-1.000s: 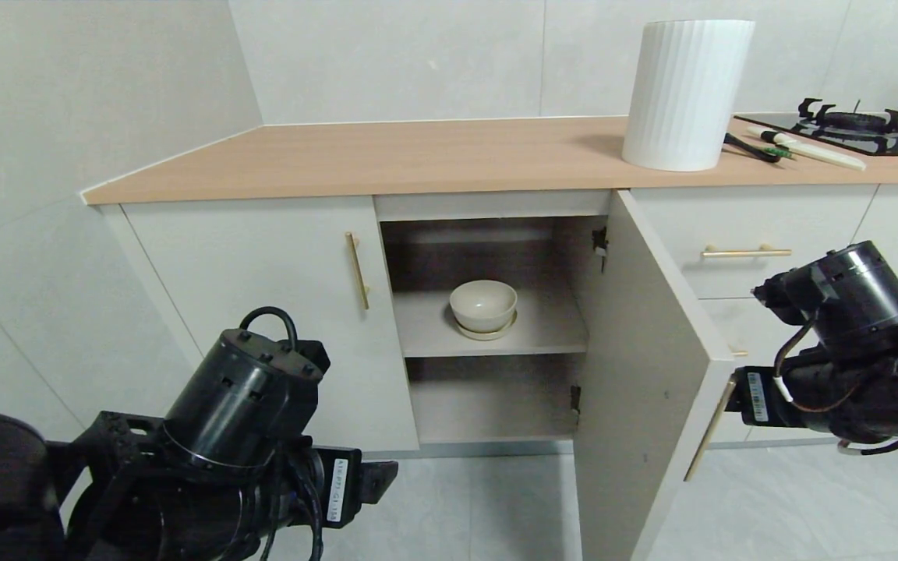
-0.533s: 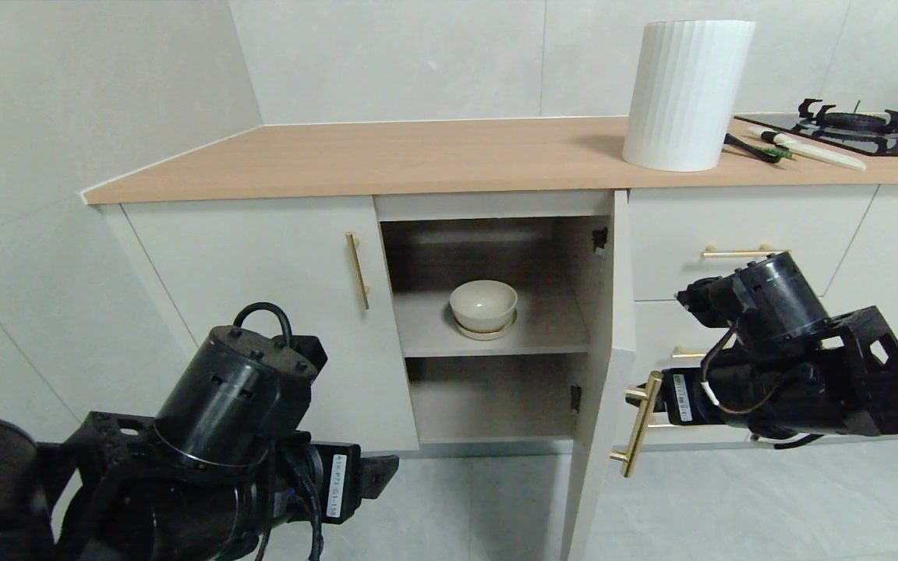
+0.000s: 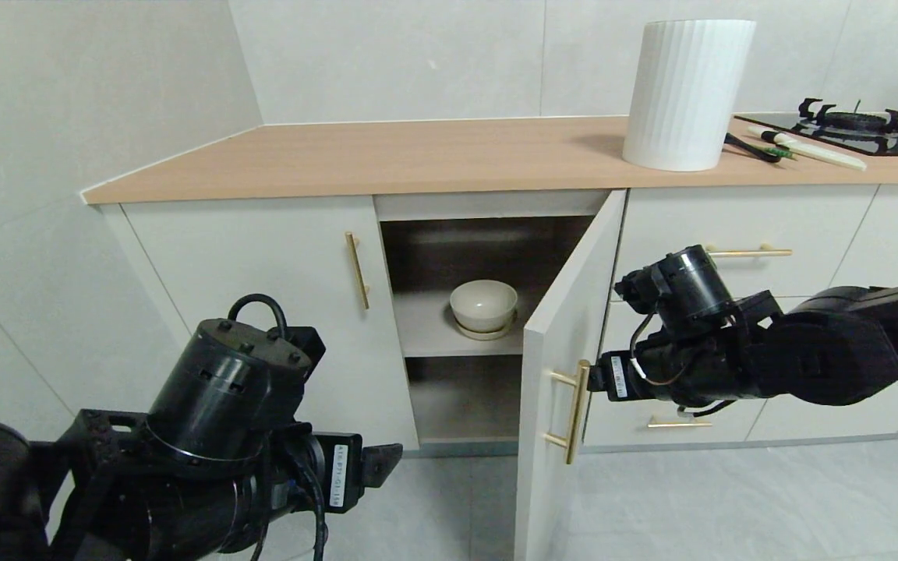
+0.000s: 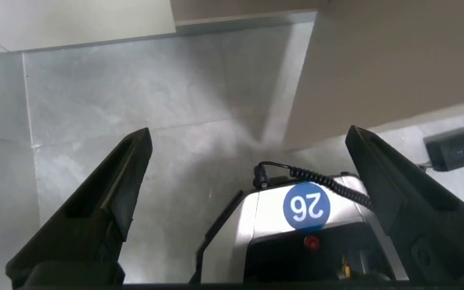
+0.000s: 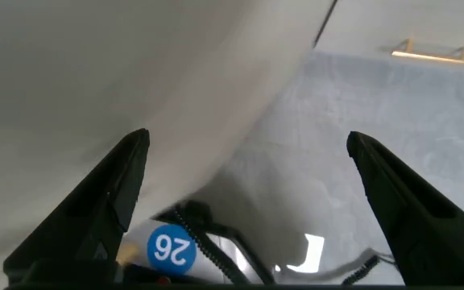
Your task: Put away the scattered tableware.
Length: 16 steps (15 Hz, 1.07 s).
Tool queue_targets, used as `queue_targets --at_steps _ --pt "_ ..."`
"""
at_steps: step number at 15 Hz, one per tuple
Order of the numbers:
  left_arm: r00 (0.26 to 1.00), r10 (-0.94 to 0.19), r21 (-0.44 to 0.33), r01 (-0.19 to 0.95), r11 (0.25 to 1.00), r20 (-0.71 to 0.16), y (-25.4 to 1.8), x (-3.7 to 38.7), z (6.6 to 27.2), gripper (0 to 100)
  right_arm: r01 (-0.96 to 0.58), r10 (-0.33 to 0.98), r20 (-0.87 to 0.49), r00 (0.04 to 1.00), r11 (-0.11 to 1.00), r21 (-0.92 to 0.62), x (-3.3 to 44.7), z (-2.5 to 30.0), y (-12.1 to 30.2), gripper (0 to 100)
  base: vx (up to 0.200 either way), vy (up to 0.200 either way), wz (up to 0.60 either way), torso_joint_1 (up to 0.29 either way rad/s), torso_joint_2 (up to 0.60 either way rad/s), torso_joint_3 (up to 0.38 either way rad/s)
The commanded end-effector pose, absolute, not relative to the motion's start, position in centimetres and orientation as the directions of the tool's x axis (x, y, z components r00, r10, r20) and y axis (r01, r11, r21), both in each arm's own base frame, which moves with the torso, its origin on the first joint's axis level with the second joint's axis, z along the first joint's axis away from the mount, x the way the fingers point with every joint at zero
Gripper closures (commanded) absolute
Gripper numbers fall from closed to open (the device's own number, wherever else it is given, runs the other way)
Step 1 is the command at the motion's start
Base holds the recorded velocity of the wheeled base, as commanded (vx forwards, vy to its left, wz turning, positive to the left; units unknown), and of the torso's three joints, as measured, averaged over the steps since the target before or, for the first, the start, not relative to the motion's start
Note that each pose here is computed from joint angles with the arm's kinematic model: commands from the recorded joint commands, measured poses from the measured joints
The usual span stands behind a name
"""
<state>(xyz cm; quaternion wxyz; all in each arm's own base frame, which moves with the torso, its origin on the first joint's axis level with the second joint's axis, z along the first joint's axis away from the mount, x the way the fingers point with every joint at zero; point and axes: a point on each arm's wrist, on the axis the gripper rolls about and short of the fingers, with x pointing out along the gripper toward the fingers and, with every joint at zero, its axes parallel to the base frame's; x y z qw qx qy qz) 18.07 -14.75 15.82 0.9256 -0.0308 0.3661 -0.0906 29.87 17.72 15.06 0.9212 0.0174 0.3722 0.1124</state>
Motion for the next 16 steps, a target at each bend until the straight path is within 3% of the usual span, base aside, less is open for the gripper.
queue_targets --at_steps 1,5,10,16 --pt "0.715 -0.189 -0.122 0.145 0.982 -0.673 -14.8 18.2 15.7 0 -0.187 0.213 -0.693 0.689 0.976 0.113 30.9 13.3 18.2 0 0.0 0.0 0.0 0.0 0.0 0.0" --pt "0.719 -0.172 -0.12 0.124 0.985 -0.673 -14.6 18.5 15.7 0 -0.16 0.226 -0.659 0.718 0.974 0.16 32.0 12.0 18.9 0 0.0 0.0 0.0 0.0 0.0 0.0" --pt "0.715 -0.166 -0.107 0.128 0.986 -0.679 -14.5 18.5 15.5 0 -0.141 0.246 -0.612 0.751 0.966 0.216 32.8 11.5 19.4 0 0.2 0.0 0.0 0.0 0.0 0.001" --pt "0.707 -0.164 -0.086 0.145 0.986 -0.688 -14.5 18.3 15.2 0 -0.137 0.25 -0.599 0.761 0.964 0.228 33.1 11.5 19.6 0 0.0 0.0 0.0 0.0 0.0 0.0"
